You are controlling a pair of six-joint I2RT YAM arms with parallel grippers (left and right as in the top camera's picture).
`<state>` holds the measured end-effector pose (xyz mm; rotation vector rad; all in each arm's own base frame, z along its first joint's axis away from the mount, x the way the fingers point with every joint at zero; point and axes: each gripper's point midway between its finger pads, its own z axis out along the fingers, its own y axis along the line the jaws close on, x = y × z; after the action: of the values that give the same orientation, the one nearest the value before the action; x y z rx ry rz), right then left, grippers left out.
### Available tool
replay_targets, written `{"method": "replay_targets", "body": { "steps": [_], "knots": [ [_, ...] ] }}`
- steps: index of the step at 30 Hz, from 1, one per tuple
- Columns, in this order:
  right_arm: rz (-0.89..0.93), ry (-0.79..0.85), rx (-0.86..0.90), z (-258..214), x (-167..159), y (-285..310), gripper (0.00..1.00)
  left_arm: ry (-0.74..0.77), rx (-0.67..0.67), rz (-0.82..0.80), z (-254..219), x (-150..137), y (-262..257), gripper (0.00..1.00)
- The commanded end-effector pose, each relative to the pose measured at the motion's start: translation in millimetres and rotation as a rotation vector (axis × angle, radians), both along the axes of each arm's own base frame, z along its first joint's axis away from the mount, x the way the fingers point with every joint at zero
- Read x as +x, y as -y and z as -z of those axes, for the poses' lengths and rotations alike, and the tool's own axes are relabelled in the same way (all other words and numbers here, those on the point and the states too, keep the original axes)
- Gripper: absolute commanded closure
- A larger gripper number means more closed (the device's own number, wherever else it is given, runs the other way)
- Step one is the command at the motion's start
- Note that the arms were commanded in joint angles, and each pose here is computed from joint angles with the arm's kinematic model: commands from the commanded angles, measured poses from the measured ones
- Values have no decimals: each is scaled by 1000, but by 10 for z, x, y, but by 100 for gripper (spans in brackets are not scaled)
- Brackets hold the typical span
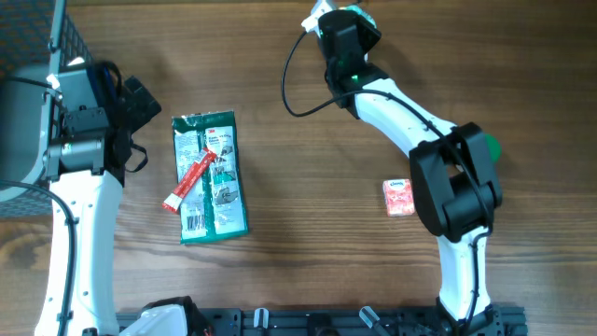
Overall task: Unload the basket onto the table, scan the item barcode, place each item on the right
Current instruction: 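Hold the wipes pack in front of the scanner window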
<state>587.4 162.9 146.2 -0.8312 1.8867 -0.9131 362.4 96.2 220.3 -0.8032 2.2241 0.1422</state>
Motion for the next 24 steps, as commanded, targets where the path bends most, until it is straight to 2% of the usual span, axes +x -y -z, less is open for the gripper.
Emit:
{"method": "replay_targets", "body": {
  "steps": [1, 14, 24],
  "knots": [
    [-5, -20, -20, 109, -9, -30, 96, 4, 10, -1, -25, 3, -24, 0],
    [-78, -126, -41, 326, -149, -217, 96, 4, 10, -1, -25, 3, -24, 0],
    [-94, -102, -38, 173, -203, -337, 96, 3, 10, -1, -23, 2, -24, 0]
  ]
}}
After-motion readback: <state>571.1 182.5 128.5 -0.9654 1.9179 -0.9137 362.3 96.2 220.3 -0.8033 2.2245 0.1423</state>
